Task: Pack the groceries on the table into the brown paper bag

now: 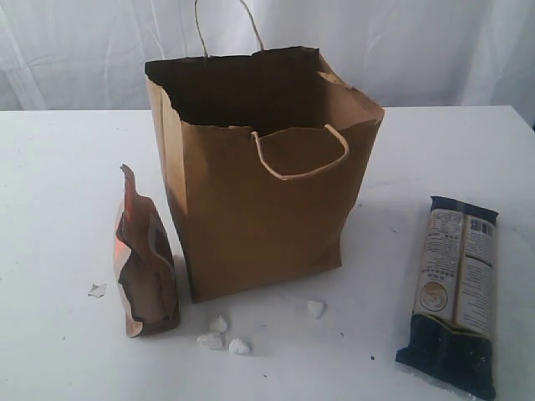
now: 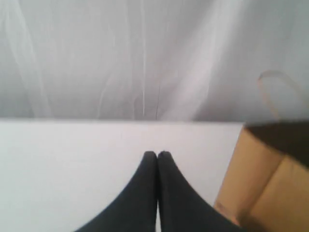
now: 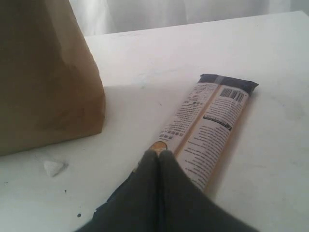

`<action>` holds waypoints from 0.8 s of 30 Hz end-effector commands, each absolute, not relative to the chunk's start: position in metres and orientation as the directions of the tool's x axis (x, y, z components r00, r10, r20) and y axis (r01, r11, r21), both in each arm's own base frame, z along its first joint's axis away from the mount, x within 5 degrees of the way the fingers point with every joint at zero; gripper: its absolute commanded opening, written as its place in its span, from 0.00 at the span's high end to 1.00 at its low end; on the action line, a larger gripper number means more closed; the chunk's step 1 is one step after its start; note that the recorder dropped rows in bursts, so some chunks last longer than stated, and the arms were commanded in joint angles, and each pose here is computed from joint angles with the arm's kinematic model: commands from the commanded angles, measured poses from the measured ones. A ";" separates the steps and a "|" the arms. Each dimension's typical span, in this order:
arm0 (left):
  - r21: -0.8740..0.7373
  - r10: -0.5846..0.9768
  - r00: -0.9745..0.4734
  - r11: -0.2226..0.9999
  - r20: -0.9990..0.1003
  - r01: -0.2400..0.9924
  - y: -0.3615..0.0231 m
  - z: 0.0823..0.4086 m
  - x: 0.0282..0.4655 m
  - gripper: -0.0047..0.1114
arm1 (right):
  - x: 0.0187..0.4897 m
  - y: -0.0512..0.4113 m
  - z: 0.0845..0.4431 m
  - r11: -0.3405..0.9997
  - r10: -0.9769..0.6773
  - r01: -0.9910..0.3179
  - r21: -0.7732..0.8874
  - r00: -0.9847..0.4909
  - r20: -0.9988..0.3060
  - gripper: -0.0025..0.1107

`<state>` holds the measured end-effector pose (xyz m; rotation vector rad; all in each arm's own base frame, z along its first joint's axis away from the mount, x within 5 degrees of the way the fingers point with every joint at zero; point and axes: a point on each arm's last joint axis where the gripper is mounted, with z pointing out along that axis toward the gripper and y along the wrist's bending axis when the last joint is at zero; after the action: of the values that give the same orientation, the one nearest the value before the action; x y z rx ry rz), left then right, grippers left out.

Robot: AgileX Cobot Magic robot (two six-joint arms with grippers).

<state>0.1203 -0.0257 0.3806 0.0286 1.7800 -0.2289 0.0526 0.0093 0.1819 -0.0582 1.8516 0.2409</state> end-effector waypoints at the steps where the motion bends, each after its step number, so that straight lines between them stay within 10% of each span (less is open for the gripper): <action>1: -0.196 -0.108 -0.500 0.972 -0.859 0.127 -0.030 0.356 0.109 0.96 | 0.053 0.009 0.182 0.978 0.088 -0.160 0.137 -0.278 -0.957 0.98; 6: -0.207 -0.043 -0.556 0.950 -0.830 0.235 -0.041 0.352 0.103 0.82 | 0.053 0.009 0.182 0.978 0.088 -0.160 0.137 -0.278 -0.957 0.98; 14: -0.244 -0.037 -0.578 0.927 -0.815 0.286 -0.058 0.353 0.117 0.12 | 0.053 0.009 0.182 0.978 0.080 -0.162 0.128 -0.277 -0.958 0.98; 24: -0.249 0.024 -0.685 0.922 -0.728 0.297 -0.101 0.353 0.168 0.11 | 0.053 0.009 0.182 0.978 0.080 -0.162 0.128 -0.277 -0.958 0.98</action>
<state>0.1583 -0.0915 0.3520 0.2323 2.2709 -0.4345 0.0526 0.0093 0.1819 -0.0582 1.8516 0.2409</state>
